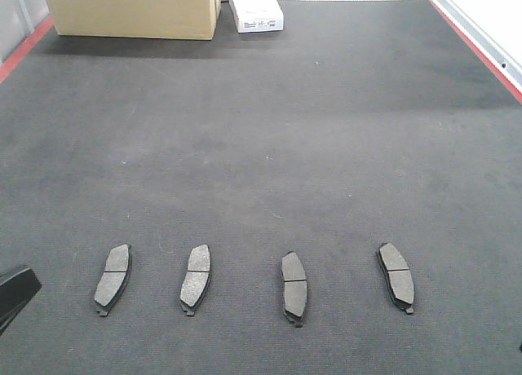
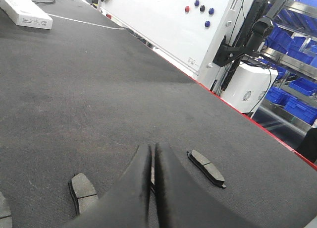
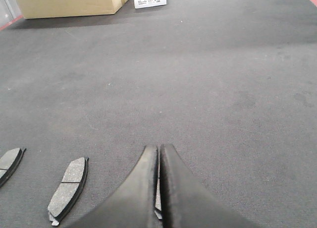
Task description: Move and align brake pads A on conveyor
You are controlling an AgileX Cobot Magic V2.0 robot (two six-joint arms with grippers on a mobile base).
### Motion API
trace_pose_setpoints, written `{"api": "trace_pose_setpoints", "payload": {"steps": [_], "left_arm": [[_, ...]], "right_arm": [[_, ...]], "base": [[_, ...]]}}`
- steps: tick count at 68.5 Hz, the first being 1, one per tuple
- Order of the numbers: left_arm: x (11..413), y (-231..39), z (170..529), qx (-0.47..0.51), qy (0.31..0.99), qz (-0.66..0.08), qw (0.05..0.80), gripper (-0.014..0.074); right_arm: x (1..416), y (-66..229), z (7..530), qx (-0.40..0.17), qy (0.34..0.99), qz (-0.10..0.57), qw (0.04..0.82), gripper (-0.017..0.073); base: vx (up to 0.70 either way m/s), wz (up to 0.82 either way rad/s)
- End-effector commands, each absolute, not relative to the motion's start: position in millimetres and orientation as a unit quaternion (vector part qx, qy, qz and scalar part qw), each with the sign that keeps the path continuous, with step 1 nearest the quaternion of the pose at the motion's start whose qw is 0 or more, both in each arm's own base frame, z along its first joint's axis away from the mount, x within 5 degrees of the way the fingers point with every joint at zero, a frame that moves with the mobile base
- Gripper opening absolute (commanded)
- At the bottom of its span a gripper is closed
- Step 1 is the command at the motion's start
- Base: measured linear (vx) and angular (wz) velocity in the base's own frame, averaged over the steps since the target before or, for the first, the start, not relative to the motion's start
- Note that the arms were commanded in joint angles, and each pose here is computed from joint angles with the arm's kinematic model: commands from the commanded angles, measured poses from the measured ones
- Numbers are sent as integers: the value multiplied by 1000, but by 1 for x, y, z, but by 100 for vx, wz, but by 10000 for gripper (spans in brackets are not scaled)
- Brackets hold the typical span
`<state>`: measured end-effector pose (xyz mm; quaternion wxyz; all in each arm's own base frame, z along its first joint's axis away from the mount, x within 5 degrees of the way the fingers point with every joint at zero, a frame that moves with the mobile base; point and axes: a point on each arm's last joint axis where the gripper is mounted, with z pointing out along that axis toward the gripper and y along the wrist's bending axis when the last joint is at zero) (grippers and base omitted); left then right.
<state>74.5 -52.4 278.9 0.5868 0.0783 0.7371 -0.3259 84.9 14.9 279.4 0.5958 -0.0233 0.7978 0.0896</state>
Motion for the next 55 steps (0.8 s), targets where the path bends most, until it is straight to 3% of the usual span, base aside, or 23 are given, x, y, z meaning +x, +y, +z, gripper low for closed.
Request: {"api": "trace_pose_setpoints", "payload": {"steps": [1, 37, 55], "left_arm": [[76, -51, 294, 69, 709, -335, 617, -8], [76, -51, 294, 69, 707, -333, 619, -8], [58, -29, 304, 79, 656, -248, 708, -7]], "right_arm": [[86, 17, 292, -40, 774, 95, 625, -8], [86, 17, 292, -40, 774, 95, 625, -8], [86, 17, 292, -40, 774, 95, 625, -8]], "base": [[0, 0], [0, 0], [0, 0]]}}
